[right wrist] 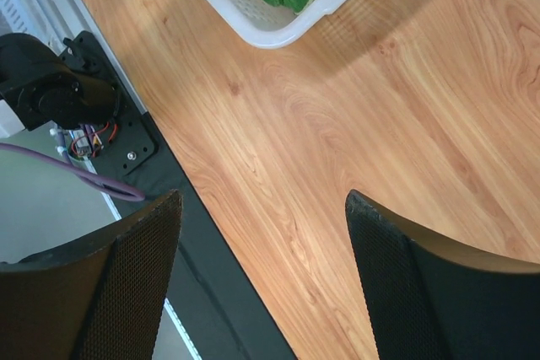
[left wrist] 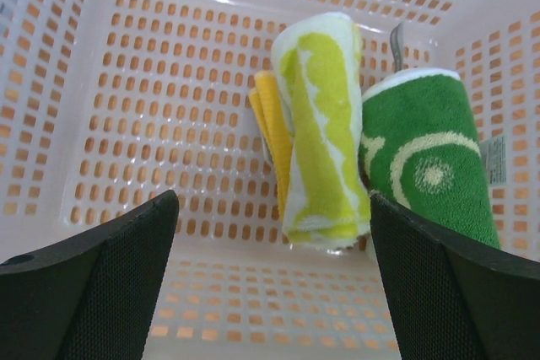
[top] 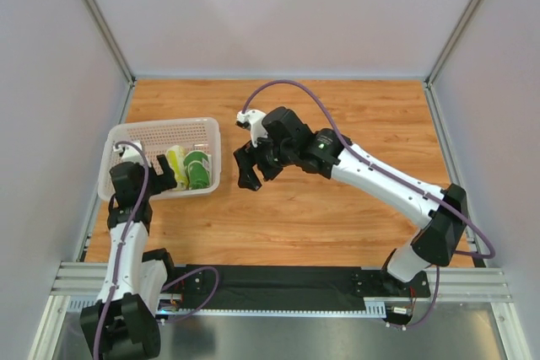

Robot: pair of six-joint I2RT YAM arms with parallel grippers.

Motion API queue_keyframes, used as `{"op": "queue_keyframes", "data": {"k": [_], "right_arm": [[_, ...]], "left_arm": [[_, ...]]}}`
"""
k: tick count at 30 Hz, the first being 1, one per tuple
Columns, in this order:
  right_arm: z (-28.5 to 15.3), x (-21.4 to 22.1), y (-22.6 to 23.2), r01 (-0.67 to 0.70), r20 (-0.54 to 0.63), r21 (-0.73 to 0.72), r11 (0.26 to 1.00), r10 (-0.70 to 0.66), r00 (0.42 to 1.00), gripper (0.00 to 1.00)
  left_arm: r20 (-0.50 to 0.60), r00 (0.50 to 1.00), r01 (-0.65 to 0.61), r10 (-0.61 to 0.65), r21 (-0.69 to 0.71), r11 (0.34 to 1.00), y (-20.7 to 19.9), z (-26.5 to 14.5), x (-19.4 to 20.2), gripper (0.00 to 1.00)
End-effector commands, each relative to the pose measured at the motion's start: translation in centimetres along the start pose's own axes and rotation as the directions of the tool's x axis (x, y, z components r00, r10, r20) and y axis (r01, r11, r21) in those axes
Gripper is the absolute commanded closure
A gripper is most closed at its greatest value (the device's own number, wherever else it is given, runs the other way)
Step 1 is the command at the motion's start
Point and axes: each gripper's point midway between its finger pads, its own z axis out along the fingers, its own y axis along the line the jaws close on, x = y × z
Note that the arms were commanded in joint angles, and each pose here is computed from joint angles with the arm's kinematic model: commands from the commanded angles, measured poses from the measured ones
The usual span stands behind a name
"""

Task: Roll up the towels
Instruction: Place the rolled towel into the container

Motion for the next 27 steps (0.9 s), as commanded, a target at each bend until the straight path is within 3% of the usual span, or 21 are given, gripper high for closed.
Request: {"op": "queue_keyframes", "data": {"k": [1,6,11,17,21,24,27], "right_arm": [[-0.5,-1.1,0.6,0.047,0.057,-0.033,0.998,-0.045,0.997,0.21],[-0.2,-0.7,-0.2,0.05,0.044,0.004,0.999,-0.05,0.998,0.22],[-1.0,-1.3,0.0,0.031,0.055,0.014,0.999,-0.032,0.998,0.19],[-1.3,-1.9,-0.4,0.018,0.084,0.044,0.999,-0.021,0.996,0.19],[-1.2,-2.0,-0.4,0.016,0.088,0.048,0.999,-0.02,0.996,0.19],[-1.0,-2.0,-0.3,0.02,0.089,0.039,0.999,-0.023,0.996,0.26],[-1.2,-2.5,-0.5,0.014,0.106,0.053,0.998,-0.019,0.994,0.23]], "left_arm": [[0.177,0.982,-0.074,0.062,0.058,0.996,-1.0,0.6,-3.2,0.0],[0.218,0.975,-0.071,0.05,0.087,0.994,-1.1,1.3,-0.9,0.0],[0.263,0.965,-0.005,-0.008,0.049,0.999,-0.3,2.0,-1.0,0.0],[0.385,0.923,-0.041,0.012,0.066,0.997,-0.8,1.1,-3.3,0.0],[0.376,0.926,-0.061,0.033,0.063,0.996,-0.8,1.2,-3.2,0.0],[0.367,0.929,-0.064,0.035,0.067,0.996,-0.8,1.3,-2.8,0.0],[0.366,0.93,-0.065,0.037,0.065,0.996,-0.8,1.4,-2.8,0.0]]}}
